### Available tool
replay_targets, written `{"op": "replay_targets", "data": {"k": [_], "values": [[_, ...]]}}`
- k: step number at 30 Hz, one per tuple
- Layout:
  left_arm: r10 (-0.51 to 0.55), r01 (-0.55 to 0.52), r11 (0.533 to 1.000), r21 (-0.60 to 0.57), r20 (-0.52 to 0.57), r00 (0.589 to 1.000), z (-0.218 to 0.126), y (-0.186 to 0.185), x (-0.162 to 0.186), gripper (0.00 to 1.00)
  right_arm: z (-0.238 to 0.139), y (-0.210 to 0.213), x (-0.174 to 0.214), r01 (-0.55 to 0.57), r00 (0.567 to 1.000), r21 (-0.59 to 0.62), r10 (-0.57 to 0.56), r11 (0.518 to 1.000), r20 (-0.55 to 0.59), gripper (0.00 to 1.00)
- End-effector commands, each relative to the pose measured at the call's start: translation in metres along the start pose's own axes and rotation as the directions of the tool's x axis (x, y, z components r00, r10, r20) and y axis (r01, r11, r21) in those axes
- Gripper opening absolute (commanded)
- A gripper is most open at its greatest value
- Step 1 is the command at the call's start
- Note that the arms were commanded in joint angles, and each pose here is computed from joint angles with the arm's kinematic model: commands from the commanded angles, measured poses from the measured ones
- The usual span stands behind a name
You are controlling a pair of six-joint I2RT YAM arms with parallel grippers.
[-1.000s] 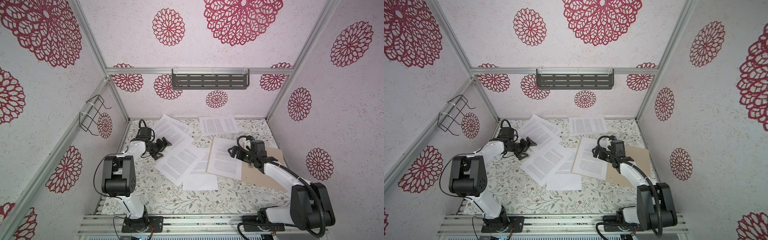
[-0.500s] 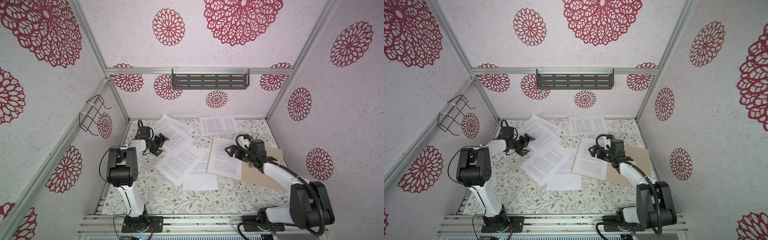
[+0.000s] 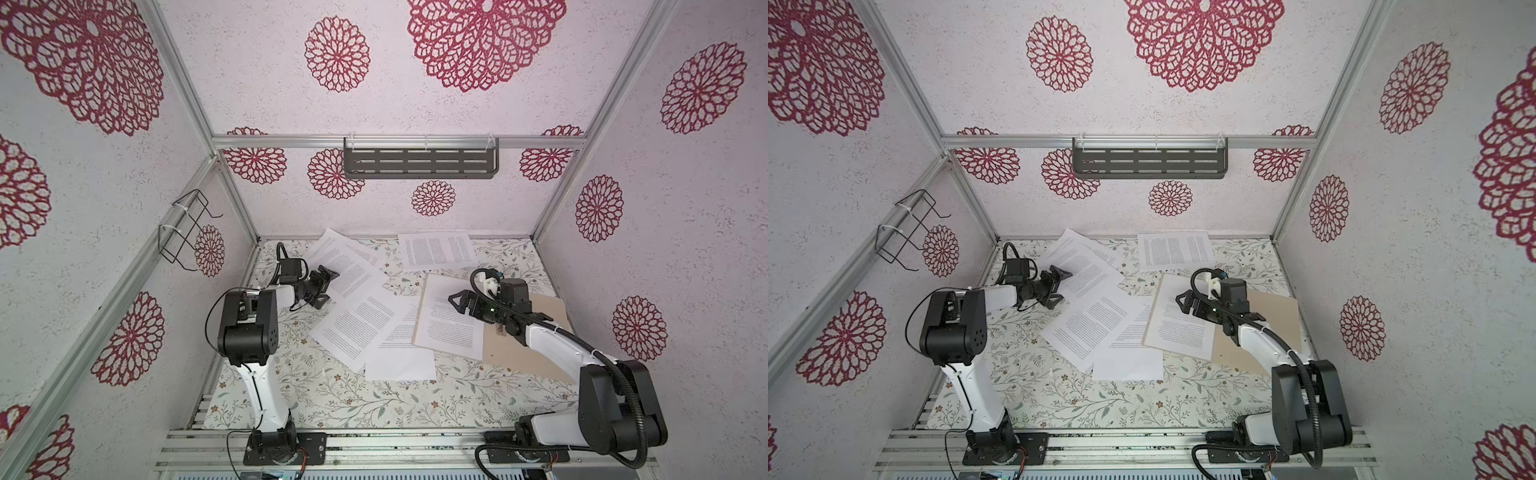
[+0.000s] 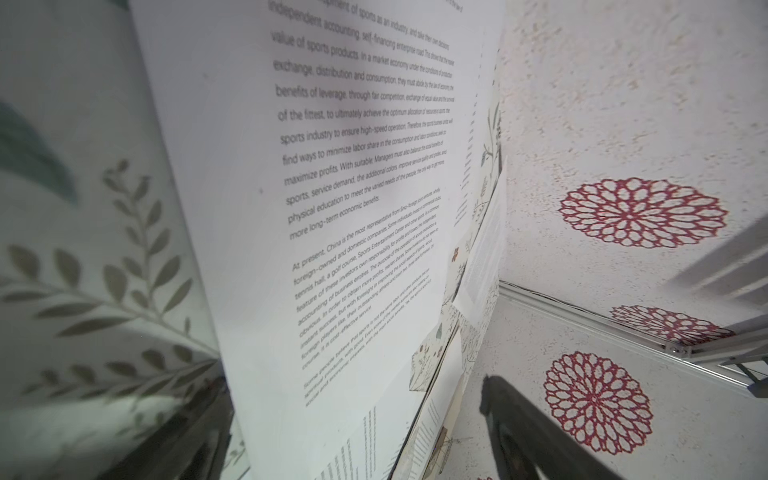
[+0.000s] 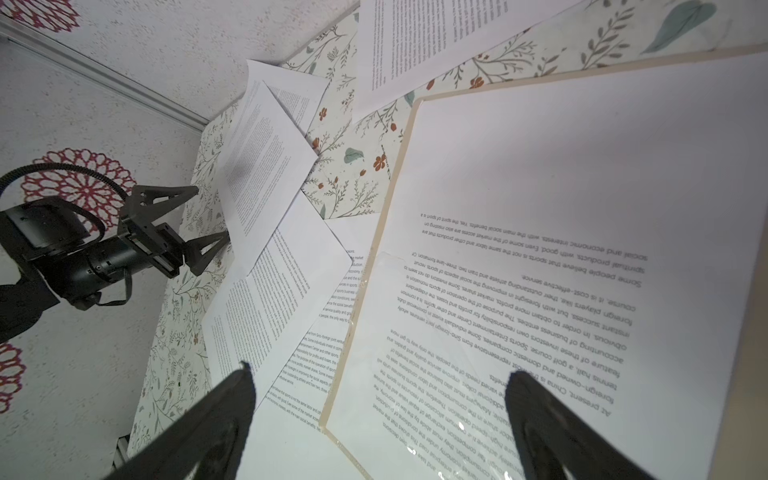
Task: Put the files into the folder
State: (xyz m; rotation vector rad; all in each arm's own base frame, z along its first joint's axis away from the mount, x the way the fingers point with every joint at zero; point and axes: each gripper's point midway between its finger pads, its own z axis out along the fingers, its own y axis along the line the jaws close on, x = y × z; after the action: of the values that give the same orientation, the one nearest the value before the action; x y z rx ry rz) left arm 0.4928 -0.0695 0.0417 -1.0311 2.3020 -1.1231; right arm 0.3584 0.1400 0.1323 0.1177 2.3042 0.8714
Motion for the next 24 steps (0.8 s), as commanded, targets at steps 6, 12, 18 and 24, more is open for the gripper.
{"op": "replay_targets", "data": {"k": [6,12,18,24], "values": [[-0.041,0.036,0.991,0.131,0.037,0.998,0.019,0.006,-0.008,0.96,0.001,0.013,-0.011,-0.009,1.000,-0.054,0.009,0.998,0.005,0.96],[0.012,-0.028,0.970,0.240,0.070,0.997,0.018,-0.031,-0.023,0.96,0.004,0.015,-0.008,-0.028,1.000,-0.073,0.027,0.997,-0.008,0.95],[0.023,-0.044,0.946,0.321,0.068,0.997,0.028,-0.054,-0.030,0.96,0.005,0.016,-0.007,-0.032,0.999,-0.077,0.030,0.997,-0.019,0.94],[0.024,-0.050,0.925,0.376,0.073,0.997,0.037,-0.072,-0.032,0.86,0.004,0.015,-0.004,-0.031,0.999,-0.073,0.029,0.997,-0.028,0.93]]}}
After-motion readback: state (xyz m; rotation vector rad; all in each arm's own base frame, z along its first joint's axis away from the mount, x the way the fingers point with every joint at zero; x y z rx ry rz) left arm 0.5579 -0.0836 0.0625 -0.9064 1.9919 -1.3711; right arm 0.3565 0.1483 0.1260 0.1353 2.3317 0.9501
